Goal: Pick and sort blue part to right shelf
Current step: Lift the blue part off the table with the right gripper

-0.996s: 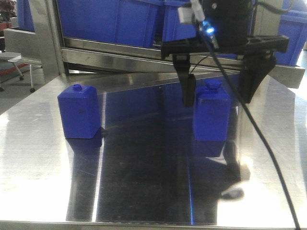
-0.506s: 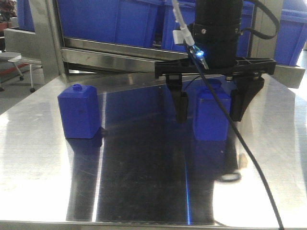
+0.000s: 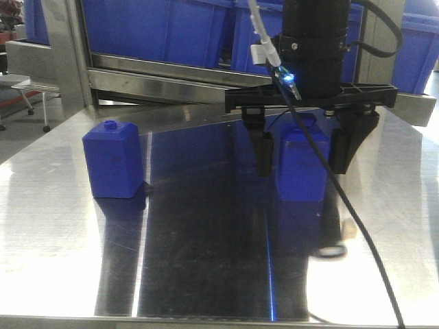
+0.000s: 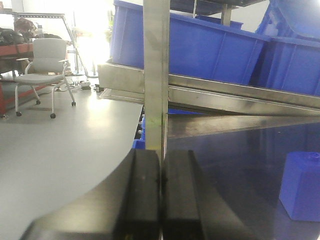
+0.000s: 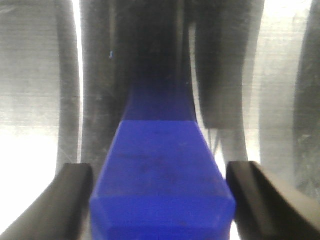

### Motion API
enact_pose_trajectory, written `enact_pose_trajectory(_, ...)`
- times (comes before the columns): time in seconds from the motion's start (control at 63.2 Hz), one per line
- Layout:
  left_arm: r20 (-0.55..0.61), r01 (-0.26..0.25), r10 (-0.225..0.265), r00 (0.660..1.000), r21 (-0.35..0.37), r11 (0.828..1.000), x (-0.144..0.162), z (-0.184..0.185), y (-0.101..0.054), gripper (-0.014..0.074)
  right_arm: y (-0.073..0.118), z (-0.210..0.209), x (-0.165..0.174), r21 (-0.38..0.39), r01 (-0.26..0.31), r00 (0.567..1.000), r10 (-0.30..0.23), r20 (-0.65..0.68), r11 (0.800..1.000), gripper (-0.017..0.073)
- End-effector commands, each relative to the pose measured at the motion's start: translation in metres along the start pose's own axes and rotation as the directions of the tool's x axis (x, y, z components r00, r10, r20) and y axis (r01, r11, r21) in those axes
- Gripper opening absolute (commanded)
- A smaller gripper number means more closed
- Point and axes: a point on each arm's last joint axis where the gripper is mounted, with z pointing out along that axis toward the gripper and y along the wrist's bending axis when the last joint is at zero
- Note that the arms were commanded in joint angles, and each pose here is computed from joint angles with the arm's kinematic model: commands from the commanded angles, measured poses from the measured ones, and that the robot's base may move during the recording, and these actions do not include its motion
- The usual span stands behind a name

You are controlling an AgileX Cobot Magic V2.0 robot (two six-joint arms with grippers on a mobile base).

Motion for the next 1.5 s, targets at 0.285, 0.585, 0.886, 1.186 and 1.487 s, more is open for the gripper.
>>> enact_pose_trajectory(0.285,0.085,0.019,-0.019,0.996,-0.004,1.0,-0.002,-0.001,0.001,0.0123,-0.002,-0.03,-0.005,-0.048,-0.003,0.997,0.007,0.081,0.999,0.0412)
enact_pose_trajectory(0.585,0.085,0.019,-0.019,0.996,-0.004,1.0,-0.002,-0.001,0.001,0.0123,-0.007,-0.059,-0.002,-0.077,0.162,0.974,-0.147,0.173,0.984,0.0412)
enact_pose_trajectory(0.886,0.085,0.019,-0.019,0.996,-0.004,1.0,-0.002,-0.001,0.001,0.0123,-0.043,-0.096,0.0,-0.103,0.306,0.898,-0.25,0.363,0.947,0.0412)
enact_pose_trajectory(1.186,0.085,0.019,-0.019,0.996,-0.004,1.0,-0.002,-0.001,0.001,0.0123,-0.108,-0.091,0.031,-0.124,0.253,0.82,-0.145,0.554,0.96,0.0412)
enact_pose_trajectory(1.487,0.085,0.019,-0.019,0.996,-0.004,1.0,-0.002,-0.001,0.001,0.0123,-0.167,-0.095,0.078,-0.078,0.123,0.692,-0.029,0.721,0.989,0.0412)
